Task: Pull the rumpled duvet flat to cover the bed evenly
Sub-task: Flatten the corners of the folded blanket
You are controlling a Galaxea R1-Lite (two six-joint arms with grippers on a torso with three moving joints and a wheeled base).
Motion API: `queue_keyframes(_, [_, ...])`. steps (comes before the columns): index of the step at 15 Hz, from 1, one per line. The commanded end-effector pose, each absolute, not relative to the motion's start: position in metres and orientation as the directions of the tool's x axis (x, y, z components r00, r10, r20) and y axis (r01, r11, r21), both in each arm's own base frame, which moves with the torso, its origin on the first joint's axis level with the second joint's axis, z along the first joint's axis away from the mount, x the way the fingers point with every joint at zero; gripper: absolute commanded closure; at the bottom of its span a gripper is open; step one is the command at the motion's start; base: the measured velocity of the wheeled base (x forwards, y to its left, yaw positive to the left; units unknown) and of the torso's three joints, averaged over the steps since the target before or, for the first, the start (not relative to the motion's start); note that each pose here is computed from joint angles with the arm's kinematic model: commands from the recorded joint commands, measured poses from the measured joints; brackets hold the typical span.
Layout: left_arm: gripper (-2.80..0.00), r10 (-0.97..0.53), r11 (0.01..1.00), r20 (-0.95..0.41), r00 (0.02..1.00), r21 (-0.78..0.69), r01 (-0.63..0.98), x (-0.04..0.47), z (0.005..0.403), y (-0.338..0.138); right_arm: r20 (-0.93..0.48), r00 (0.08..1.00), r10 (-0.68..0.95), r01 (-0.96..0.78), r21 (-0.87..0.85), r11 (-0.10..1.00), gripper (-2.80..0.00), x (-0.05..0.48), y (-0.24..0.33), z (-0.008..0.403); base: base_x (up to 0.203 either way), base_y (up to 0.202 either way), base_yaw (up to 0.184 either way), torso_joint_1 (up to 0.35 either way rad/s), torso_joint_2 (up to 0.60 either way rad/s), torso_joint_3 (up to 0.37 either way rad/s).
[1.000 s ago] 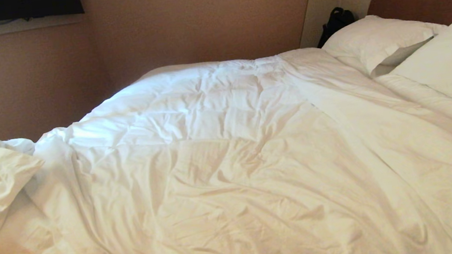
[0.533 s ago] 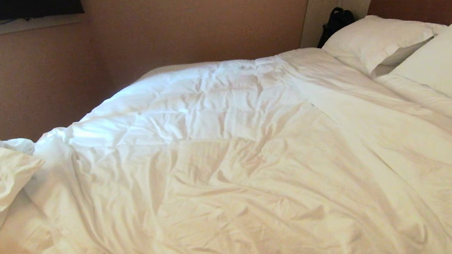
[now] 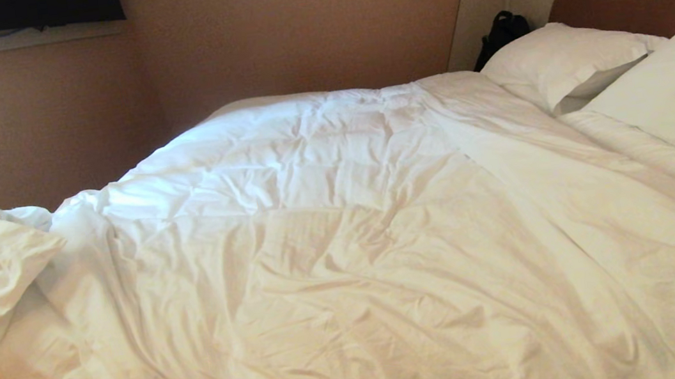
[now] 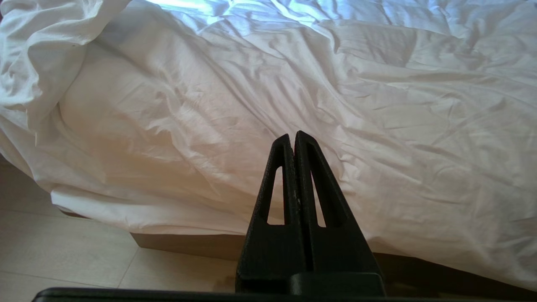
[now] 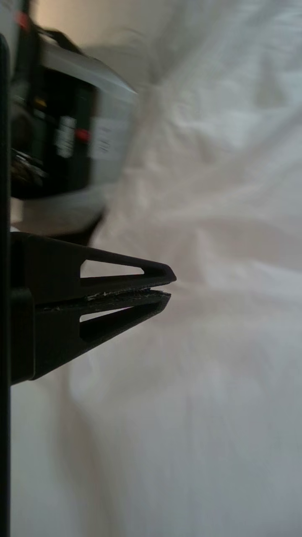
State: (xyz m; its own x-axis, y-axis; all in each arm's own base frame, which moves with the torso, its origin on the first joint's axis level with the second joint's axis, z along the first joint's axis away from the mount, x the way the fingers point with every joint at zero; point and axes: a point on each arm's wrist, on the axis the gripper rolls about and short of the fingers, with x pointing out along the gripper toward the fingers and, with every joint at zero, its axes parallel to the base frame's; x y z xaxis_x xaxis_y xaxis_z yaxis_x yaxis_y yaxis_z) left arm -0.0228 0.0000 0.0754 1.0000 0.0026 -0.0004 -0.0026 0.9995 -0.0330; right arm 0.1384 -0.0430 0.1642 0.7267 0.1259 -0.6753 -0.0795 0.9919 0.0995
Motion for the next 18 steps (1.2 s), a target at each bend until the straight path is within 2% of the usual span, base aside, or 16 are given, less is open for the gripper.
queue_keyframes(1, [0.0,0.003,0.999,0.0,1.0,-0.034,-0.003,-0.023,0.075,0.0,-0.756,0.642,-0.127,0.103,-0.08,0.992,0.0,0.15,-0.046,0.152,0.0,0.0,0.0,0.0,0.0,0.0])
queue_keyframes(3, [0.0,0.002,0.999,0.0,1.0,-0.034,-0.002,-0.023,0.075,0.0,-0.746,0.643,-0.17,0.094,-0.144,0.985,0.0,0.16,-0.033,0.15,0.0,0.0,0.0,0.0,0.0,0.0])
queue_keyframes(8, [0.0,0.003,0.999,0.0,1.0,-0.034,-0.003,-0.023,0.075,0.0,-0.633,0.61,-0.476,0.246,-0.42,0.873,0.0,0.205,-0.007,0.129,0.0,0.0,0.0,0.0,0.0,0.0])
queue_keyframes(15, [0.0,0.003,0.999,0.0,1.0,-0.034,-0.003,-0.023,0.075,0.0,-0.499,0.589,-0.636,0.38,-0.524,0.762,0.0,0.21,-0.001,0.134,0.0,0.0,0.0,0.0,0.0,0.0])
queue_keyframes(16, [0.0,0.003,0.999,0.0,1.0,-0.034,-0.003,-0.023,0.075,0.0,-0.499,0.587,-0.637,0.379,-0.526,0.761,-2.8,0.21,-0.001,0.133,0.0,0.0,0.0,0.0,0.0,0.0])
queue_keyframes(18, [0.0,0.003,0.999,0.0,1.0,-0.034,-0.003,-0.023,0.075,0.0,-0.501,0.593,-0.63,0.366,-0.53,0.765,-2.8,0.211,0.001,0.132,0.0,0.0,0.0,0.0,0.0,0.0])
